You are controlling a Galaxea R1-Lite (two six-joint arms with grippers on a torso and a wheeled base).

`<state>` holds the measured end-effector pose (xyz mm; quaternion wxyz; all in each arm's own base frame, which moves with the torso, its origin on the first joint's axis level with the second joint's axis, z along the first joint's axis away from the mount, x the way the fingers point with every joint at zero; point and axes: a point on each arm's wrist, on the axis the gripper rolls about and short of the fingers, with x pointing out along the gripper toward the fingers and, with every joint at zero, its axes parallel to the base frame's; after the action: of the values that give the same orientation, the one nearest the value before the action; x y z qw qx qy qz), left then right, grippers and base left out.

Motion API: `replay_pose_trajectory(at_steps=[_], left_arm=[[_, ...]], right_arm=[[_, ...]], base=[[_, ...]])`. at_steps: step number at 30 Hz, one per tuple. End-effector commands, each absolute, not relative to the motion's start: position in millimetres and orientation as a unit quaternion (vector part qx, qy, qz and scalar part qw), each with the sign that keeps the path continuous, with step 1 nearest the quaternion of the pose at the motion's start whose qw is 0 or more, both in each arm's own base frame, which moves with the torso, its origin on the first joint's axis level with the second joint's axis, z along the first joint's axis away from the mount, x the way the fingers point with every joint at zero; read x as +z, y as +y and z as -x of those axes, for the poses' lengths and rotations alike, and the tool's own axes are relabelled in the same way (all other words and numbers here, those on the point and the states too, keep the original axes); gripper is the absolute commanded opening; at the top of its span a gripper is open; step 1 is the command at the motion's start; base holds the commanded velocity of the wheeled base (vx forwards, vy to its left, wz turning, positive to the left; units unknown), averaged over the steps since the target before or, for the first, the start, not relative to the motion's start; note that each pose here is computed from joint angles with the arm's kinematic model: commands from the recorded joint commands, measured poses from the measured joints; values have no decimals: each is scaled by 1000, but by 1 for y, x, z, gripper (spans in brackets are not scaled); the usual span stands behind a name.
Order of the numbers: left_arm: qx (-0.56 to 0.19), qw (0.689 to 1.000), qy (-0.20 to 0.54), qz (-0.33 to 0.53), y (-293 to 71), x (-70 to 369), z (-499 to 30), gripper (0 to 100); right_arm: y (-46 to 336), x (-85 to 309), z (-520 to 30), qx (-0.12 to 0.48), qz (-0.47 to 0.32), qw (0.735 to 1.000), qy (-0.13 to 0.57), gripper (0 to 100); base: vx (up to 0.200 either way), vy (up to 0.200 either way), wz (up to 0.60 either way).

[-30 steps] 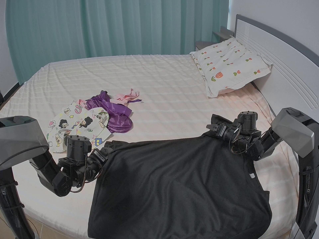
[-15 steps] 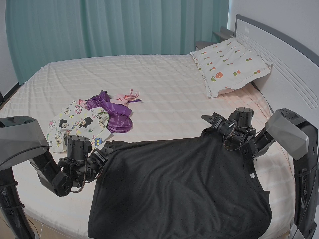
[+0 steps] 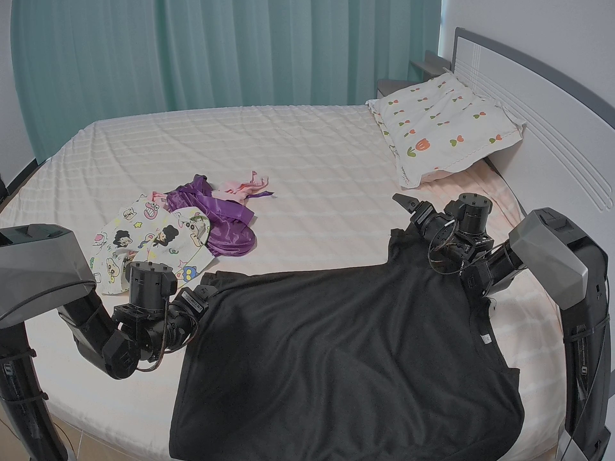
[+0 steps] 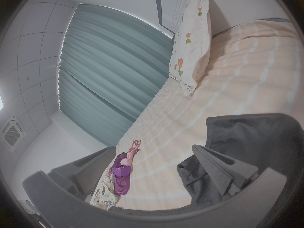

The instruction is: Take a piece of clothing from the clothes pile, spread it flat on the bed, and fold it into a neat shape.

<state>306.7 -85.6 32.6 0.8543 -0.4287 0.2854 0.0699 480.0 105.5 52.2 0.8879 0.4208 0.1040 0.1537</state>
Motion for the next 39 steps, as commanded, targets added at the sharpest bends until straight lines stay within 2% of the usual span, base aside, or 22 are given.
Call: replay_pose_trajectory(at_steps=[1, 5, 14, 18, 25, 34, 39], left_arm=[[71, 854, 286, 428, -85, 32, -307, 100], [71, 854, 286, 428, -85, 32, -307, 100], [72, 854, 288, 428, -85, 30, -307, 100], [73, 854, 289, 427, -85, 30, -307, 100], [73, 853, 290, 427, -85, 29, -307, 100], [75, 853, 291, 427, -85, 28, -307, 100], [76, 853, 290, 427, -84, 28, -307, 100]], right_arm=[[97, 46, -483, 142, -419, 890, 107, 100], [94, 34, -484, 131, -418, 890, 124, 100], [120, 10, -477, 144, -398, 892, 160, 100], [135, 13, -479, 156, -399, 892, 147, 100], [139, 3, -496, 127, -399, 901, 116, 100], [115, 47, -500, 95, -407, 907, 56, 100], [68, 63, -501, 51, -394, 916, 46, 100]], base=[[0, 0, 0], [0, 0, 0], [0, 0, 0], [0, 0, 0], [0, 0, 0], [0, 0, 0], [0, 0, 0]])
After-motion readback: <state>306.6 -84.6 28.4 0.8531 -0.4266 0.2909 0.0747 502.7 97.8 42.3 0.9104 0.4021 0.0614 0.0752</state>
